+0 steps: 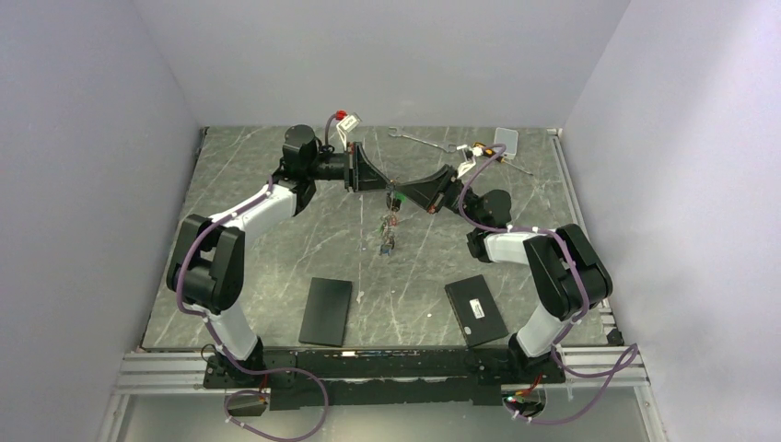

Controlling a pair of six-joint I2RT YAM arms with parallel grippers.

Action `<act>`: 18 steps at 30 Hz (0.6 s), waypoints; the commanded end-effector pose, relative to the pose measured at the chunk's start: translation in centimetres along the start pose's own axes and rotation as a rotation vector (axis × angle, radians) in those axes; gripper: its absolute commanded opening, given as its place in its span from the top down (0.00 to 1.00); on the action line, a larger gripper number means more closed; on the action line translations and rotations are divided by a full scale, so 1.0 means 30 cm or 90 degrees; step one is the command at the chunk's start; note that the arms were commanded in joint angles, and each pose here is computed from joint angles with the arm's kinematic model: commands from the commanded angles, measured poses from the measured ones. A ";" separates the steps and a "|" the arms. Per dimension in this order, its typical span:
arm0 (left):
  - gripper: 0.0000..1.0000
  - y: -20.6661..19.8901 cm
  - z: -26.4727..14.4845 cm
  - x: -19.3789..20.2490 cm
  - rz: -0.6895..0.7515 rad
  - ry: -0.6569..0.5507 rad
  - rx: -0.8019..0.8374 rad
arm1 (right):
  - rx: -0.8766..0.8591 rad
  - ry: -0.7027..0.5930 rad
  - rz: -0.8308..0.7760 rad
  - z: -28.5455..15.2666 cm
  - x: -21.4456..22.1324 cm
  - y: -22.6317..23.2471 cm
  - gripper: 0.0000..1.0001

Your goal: Remove the keys from the keyring

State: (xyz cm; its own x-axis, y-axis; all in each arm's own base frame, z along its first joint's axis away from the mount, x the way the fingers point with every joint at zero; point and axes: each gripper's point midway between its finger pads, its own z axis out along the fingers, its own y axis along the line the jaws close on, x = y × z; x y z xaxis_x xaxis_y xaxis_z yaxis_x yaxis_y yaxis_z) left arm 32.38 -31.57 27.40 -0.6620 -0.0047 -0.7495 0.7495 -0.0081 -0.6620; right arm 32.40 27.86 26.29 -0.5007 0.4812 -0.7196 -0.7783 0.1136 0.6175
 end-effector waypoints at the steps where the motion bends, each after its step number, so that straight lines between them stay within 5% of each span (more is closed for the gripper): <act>1: 0.98 -0.008 0.018 0.030 0.005 0.023 0.018 | -0.044 -0.060 -0.072 0.010 -0.087 0.073 1.00; 4: 1.00 -0.009 0.003 0.033 0.007 0.043 0.010 | -0.065 -0.026 -0.097 0.009 -0.074 0.088 1.00; 7: 1.00 -0.002 -0.017 0.057 0.024 0.082 -0.011 | -0.096 0.029 -0.162 -0.010 -0.062 0.115 0.77; 18: 1.00 -0.034 -0.063 0.071 0.178 0.188 -0.057 | -0.113 0.258 -0.271 -0.103 -0.001 0.067 0.57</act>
State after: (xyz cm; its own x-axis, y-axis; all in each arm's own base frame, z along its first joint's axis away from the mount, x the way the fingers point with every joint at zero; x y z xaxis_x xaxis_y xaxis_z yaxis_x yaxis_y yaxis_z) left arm 31.73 -30.25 25.52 -0.5655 0.2138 -0.7965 0.8236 0.0959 -0.5590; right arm 30.86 25.40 27.07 -0.2857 0.2112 -0.9347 -0.9374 0.1411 0.3184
